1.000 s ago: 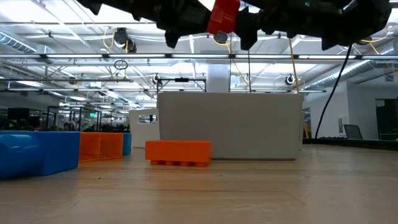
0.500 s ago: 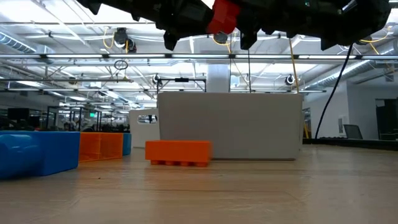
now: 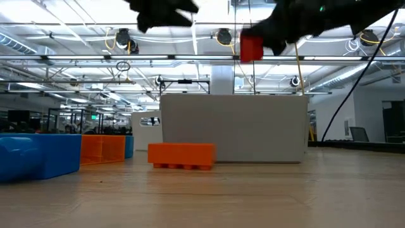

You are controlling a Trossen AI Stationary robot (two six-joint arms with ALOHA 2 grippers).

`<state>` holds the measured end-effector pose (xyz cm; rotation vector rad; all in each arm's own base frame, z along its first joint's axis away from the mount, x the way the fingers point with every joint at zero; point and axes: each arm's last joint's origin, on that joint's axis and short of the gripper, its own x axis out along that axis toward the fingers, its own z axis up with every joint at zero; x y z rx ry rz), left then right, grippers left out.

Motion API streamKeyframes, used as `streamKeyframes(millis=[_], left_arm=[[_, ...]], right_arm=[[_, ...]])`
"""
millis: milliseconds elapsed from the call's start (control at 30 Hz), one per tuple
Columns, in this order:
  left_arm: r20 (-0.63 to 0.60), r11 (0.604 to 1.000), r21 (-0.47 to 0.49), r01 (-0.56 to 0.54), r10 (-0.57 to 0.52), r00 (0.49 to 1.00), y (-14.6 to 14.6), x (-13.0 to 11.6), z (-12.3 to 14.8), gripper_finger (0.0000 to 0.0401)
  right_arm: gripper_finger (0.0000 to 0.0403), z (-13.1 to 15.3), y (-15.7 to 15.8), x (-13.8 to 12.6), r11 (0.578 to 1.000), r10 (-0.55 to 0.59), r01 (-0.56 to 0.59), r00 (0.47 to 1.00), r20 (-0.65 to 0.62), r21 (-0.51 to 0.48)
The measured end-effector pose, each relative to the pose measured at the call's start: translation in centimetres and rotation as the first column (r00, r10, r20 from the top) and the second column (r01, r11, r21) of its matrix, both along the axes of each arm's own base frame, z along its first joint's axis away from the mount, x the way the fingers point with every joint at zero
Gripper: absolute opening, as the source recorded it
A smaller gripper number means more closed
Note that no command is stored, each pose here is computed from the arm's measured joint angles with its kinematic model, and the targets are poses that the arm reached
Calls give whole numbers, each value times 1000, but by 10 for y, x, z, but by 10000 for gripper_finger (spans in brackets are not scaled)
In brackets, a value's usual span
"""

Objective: Pick & Place Toys
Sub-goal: Put the red game piece into the top gray bin, then put the dark blue game piece into the top gray bin

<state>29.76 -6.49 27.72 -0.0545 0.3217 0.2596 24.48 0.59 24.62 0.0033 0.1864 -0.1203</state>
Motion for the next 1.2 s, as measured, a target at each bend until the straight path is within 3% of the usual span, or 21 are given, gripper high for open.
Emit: streamKeyframes(millis=[133, 433, 600, 800, 1000, 1200], left_arm=[[-45, 997, -14, -71, 70, 997, 5, 3, -10, 229], [-68, 990, -52, -133, 129, 989, 19, 10, -19, 230], [-77, 990, -52, -135, 130, 988, 21, 10, -20, 230], [-79, 990, -42, -135, 132, 988, 23, 10, -20, 230], [-90, 988, -40, -152, 148, 985, 28, 10, -21, 230], [-179, 980, -60, -187, 174, 968, 30, 5, -29, 230]], right_arm=[[96, -12, -20, 4, 981, -195, 194, 979, -61, -16], [97, -64, -82, 21, 908, -404, 419, 888, -218, 26], [120, -75, -96, 23, 917, -353, 385, 905, -239, 105], [187, -71, -98, 23, 922, -354, 377, 911, -211, 83], [253, -52, -94, 15, 930, -348, 363, 921, -175, 61], [279, -23, -79, -5, 943, -315, 327, 938, -147, 63]])
